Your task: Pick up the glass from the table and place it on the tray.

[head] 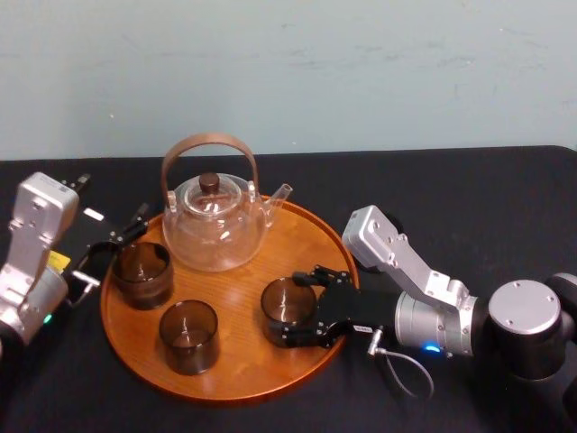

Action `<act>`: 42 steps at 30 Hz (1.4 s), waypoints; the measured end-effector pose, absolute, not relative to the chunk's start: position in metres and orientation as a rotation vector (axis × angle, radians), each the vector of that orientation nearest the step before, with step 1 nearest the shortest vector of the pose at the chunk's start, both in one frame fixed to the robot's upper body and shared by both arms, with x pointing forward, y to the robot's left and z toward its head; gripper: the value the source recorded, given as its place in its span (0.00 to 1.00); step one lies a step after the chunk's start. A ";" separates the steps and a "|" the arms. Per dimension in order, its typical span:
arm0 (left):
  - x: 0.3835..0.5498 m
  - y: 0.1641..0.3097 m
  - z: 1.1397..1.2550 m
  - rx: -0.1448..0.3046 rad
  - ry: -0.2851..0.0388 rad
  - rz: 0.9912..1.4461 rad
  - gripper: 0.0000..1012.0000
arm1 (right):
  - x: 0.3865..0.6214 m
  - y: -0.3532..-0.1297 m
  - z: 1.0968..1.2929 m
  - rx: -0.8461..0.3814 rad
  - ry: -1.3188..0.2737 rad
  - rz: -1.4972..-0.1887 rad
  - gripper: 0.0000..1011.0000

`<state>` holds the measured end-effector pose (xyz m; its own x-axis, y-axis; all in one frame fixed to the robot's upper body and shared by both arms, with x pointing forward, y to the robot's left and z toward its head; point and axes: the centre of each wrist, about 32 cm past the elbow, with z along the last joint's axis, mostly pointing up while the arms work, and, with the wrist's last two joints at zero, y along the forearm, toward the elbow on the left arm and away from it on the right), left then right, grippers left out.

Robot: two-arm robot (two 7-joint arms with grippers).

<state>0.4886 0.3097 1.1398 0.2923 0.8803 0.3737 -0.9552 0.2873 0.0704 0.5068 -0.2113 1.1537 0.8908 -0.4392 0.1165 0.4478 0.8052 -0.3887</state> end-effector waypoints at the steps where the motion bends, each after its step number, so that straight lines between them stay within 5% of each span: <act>1: 0.489 0.310 1.140 0.304 -0.285 1.248 0.99 | 0.507 -0.211 1.154 -0.421 -0.021 -0.475 0.89; 10: 0.489 0.310 1.140 0.304 -0.285 1.248 0.99 | 0.507 -0.212 1.153 -0.427 -0.016 -0.475 0.99; 33: 0.489 0.310 1.140 0.304 -0.285 1.248 0.99 | 0.507 -0.212 1.153 -0.424 -0.014 -0.473 0.99; 42: 0.489 0.310 1.140 0.305 -0.285 1.248 0.99 | 0.499 -0.232 1.160 -0.398 0.013 -0.477 0.99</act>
<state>0.4886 0.3097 1.1397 0.2923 0.8803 0.3737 -0.9552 0.2873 0.0704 0.4993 -0.2324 1.1603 0.8895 -0.4498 0.0801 0.4448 0.8128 -0.3761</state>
